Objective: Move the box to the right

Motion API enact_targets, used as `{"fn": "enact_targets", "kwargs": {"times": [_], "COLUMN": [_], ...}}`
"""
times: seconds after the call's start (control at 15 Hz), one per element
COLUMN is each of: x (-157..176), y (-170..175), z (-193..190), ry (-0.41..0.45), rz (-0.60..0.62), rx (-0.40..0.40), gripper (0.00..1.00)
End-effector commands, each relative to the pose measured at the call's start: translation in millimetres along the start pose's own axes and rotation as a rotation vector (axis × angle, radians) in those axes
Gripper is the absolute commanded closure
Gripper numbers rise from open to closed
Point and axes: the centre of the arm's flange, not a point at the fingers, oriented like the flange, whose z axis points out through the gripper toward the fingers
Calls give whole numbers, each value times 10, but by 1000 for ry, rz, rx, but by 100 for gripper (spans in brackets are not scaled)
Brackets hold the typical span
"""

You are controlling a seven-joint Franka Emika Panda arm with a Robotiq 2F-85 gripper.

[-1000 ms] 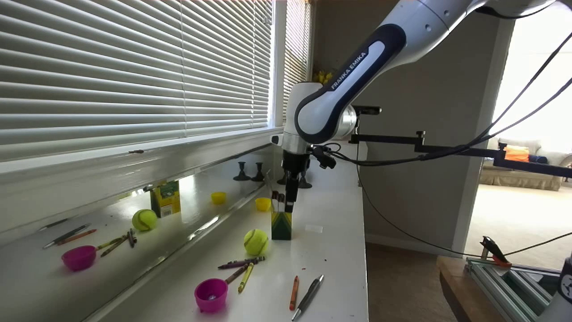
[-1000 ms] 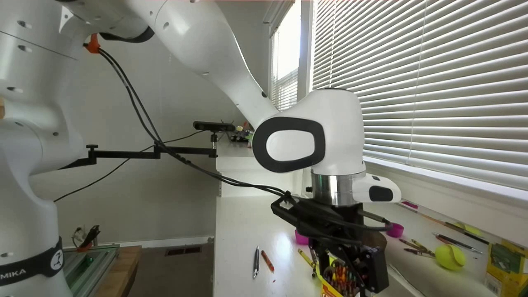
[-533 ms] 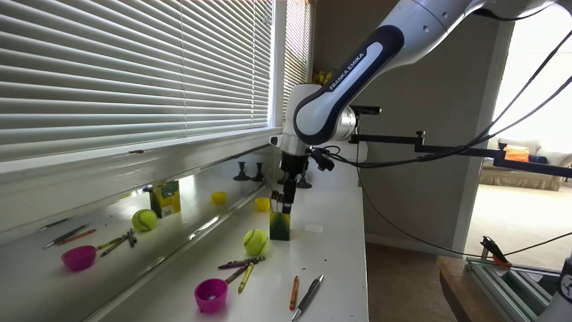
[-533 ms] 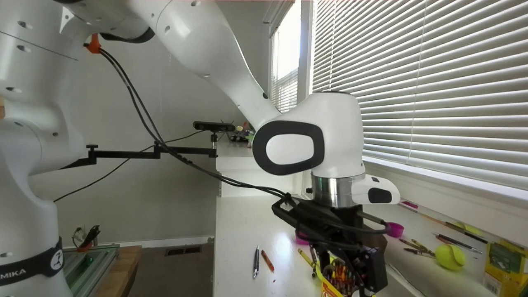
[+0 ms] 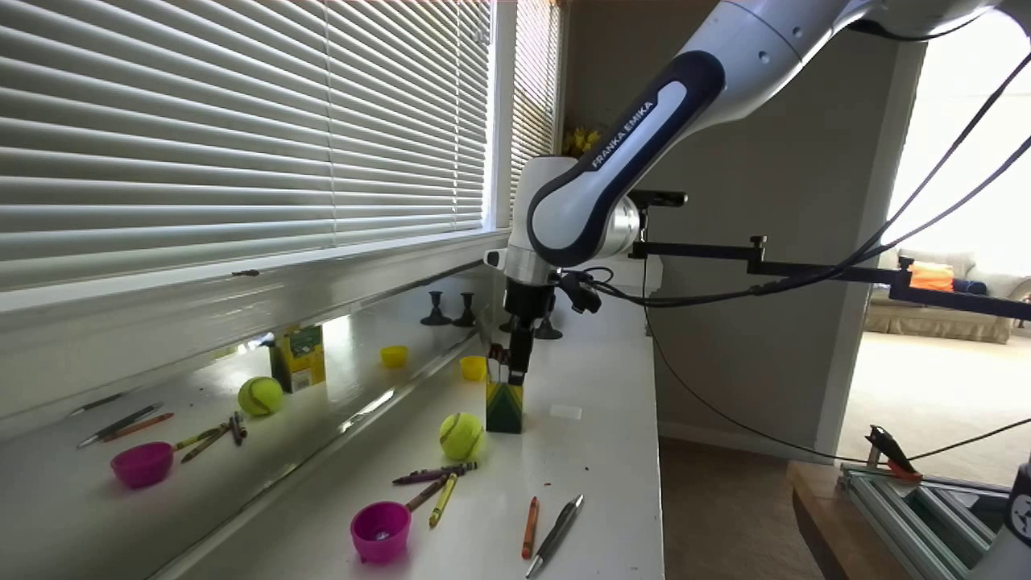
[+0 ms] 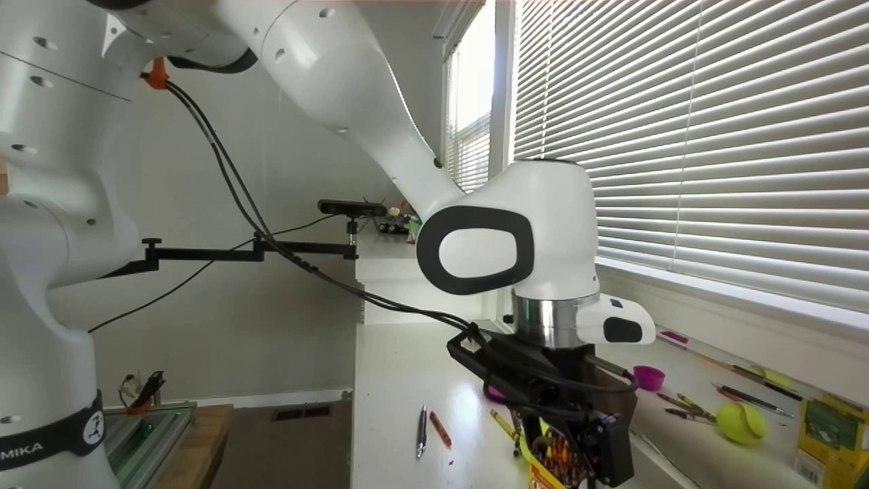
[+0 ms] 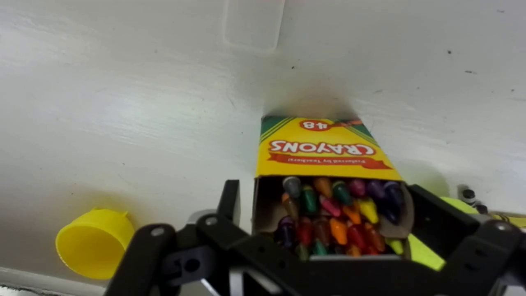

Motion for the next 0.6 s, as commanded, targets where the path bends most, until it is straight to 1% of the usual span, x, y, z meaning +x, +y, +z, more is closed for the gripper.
{"fn": "enact_targets", "kwargs": {"times": [0.0,0.2,0.53], "x": [77,61,-2], "y": [26,9,-10], "z": [61,-27,-352], "ry": [9,5,26], "rz": [40,44,55], "rx": [-7,7,-28], "gripper": [0,0,0]}}
